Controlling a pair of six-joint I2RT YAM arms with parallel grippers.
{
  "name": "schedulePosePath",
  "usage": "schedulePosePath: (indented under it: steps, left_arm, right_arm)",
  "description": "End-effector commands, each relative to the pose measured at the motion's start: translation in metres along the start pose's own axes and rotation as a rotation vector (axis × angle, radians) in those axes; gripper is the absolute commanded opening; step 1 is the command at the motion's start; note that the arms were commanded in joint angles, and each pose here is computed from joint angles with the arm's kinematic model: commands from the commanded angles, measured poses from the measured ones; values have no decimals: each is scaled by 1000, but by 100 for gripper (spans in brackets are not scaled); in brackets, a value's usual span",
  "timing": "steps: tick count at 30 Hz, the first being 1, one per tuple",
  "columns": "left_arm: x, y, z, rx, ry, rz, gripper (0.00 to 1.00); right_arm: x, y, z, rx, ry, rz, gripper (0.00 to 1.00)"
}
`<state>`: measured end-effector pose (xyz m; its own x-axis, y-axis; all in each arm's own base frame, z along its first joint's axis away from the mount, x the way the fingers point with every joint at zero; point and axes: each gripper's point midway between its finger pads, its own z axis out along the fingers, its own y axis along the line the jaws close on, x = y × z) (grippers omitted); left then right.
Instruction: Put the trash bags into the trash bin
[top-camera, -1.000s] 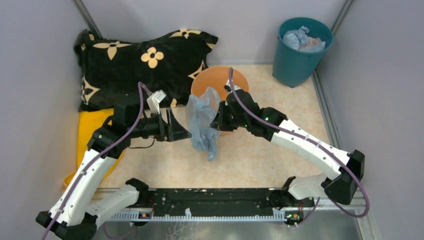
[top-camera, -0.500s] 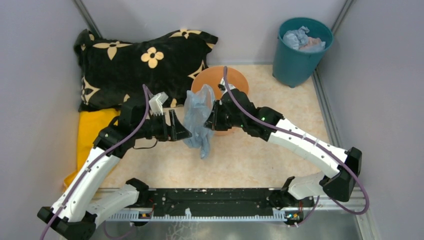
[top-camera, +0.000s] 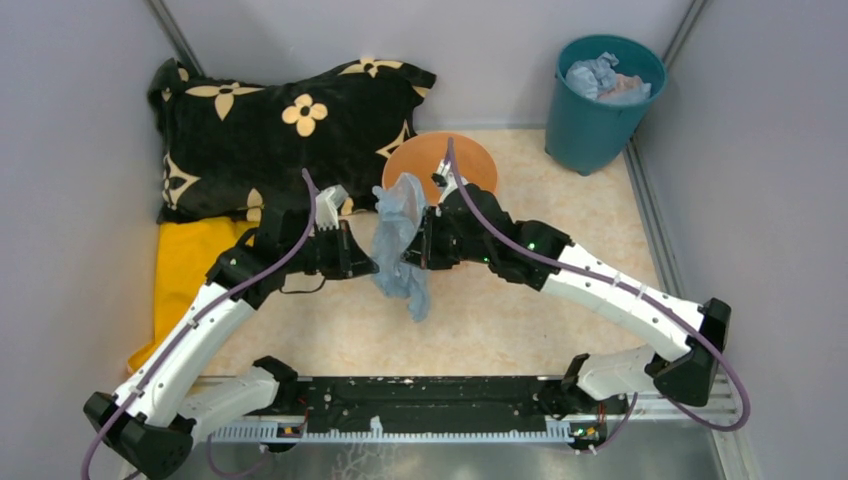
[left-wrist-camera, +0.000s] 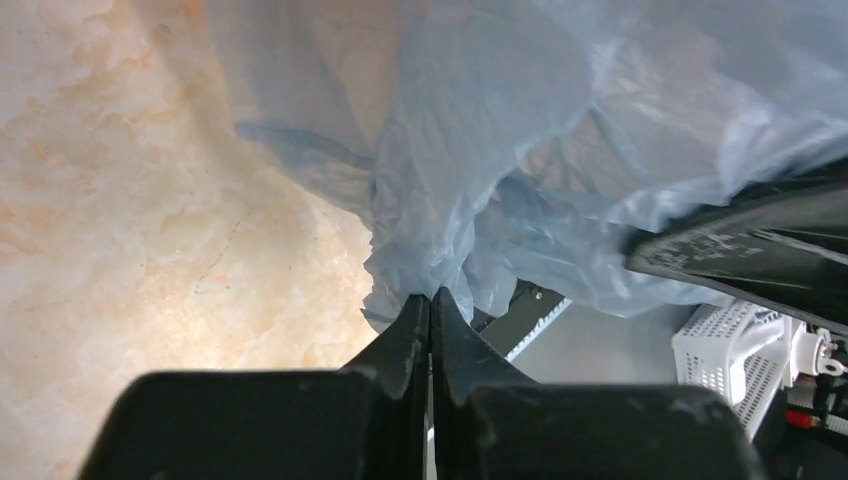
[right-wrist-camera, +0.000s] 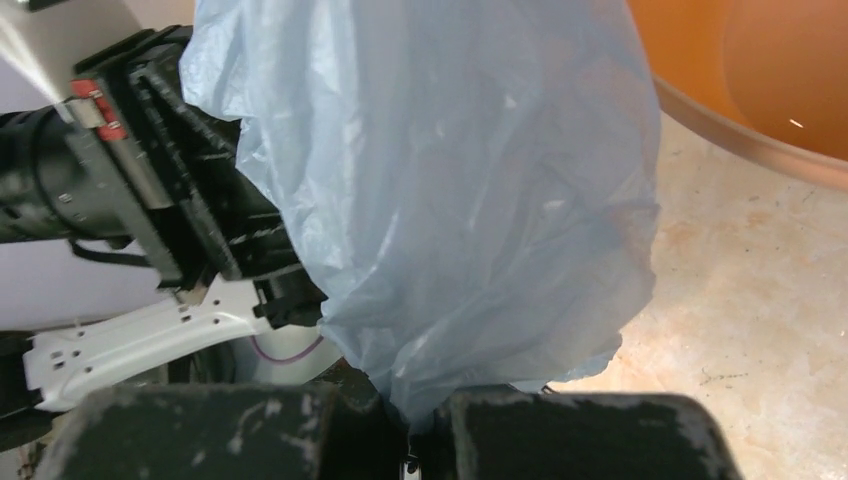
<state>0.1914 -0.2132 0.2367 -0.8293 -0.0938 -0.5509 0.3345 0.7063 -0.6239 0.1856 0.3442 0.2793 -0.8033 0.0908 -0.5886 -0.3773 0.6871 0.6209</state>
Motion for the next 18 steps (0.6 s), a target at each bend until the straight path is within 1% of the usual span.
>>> schedulePosePath:
  steps: [1, 7, 11, 18]
  left_arm:
    - [-19, -7, -17, -19, -86, 70, 0]
    - [-21, -12, -42, -53, -94, 102, 0]
    - [-21, -15, -56, -65, -110, 111, 0]
    - [-24, -21, -80, -88, -141, 123, 0]
  right_arm:
    - [-15, 26, -44, -113, -73, -1, 0]
    - [0, -3, -77, -59, -75, -14, 0]
    - [4, -32, -95, 13, -95, -11, 0]
    - [7, -67, -131, 93, -121, -28, 0]
